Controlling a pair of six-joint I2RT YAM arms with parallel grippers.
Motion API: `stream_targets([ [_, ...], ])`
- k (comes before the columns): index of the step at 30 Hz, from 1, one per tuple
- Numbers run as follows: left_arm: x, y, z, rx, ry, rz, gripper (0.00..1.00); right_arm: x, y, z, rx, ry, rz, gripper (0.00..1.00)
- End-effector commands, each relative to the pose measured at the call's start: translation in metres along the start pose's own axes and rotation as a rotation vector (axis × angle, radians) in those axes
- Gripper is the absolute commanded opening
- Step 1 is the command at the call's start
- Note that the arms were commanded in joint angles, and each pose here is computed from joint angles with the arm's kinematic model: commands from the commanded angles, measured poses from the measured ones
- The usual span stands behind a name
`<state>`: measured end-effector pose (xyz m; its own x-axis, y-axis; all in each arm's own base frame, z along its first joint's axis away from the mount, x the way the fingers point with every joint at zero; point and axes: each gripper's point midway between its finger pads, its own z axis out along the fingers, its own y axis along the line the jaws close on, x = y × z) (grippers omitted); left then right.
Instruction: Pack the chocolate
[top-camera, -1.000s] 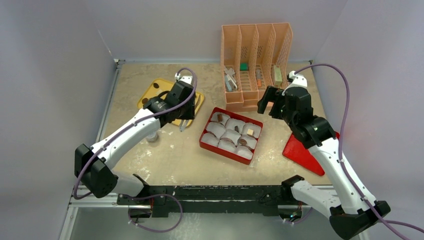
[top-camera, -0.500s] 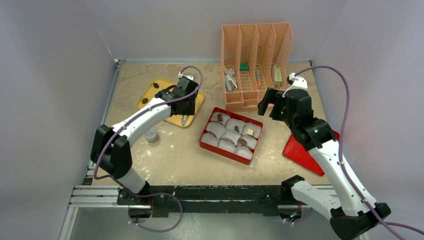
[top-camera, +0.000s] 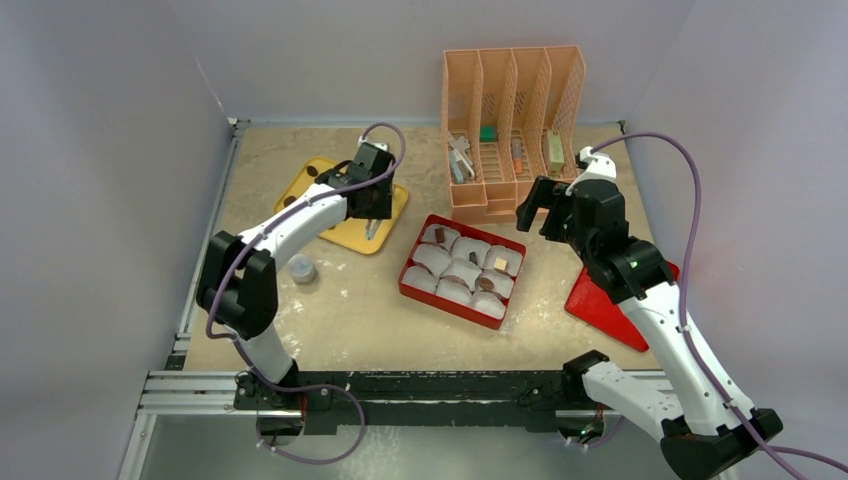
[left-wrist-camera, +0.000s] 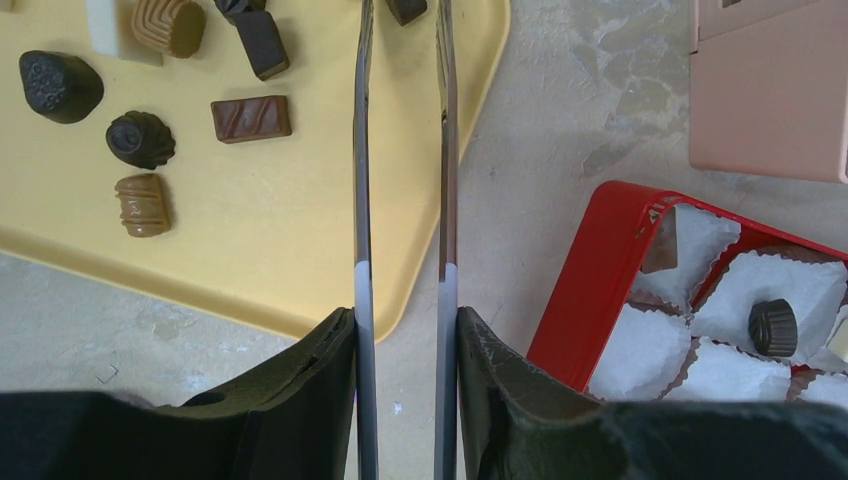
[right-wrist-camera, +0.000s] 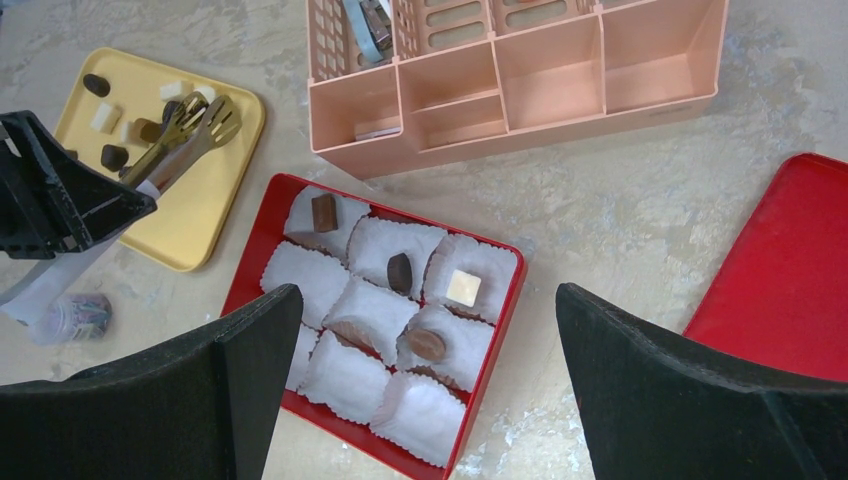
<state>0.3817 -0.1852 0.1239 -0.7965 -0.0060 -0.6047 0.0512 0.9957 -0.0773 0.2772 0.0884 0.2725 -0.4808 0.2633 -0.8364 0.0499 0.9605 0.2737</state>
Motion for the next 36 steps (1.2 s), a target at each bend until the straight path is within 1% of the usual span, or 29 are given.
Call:
stream_targets([
  [1, -0.035, -0.009, -0.003, 0.047, -0.091, -0.016, 0.37, -0.013, 0.007, -0.001, -0.034, -0.048, 0.007, 0.99],
  [7, -0.037, -0.009, 0.003, 0.043, -0.092, -0.017, 0.36, -0.013, 0.006, -0.002, -0.027, -0.049, 0.003, 0.99],
  [10, -0.036, -0.009, 0.004, 0.04, -0.081, -0.015, 0.26, -0.013, 0.005, -0.002, -0.026, -0.045, 0.003, 0.99],
  [14, -0.033, -0.006, -0.001, 0.03, -0.065, -0.01, 0.19, -0.012, 0.005, -0.003, -0.026, -0.045, 0.006, 0.99],
  [25, -0.025, 0.001, -0.038, 0.048, -0.057, -0.01, 0.15, -0.014, 0.006, -0.002, -0.026, -0.046, 0.008, 0.99],
  [32, -0.021, -0.001, -0.068, 0.105, -0.053, -0.004, 0.15, -0.012, 0.005, -0.002, -0.02, -0.04, 0.005, 0.99],
  [36, -0.019, -0.007, -0.088, 0.165, -0.055, -0.003, 0.15, -0.013, 0.006, -0.002, -0.023, -0.04, 0.006, 0.99],
])
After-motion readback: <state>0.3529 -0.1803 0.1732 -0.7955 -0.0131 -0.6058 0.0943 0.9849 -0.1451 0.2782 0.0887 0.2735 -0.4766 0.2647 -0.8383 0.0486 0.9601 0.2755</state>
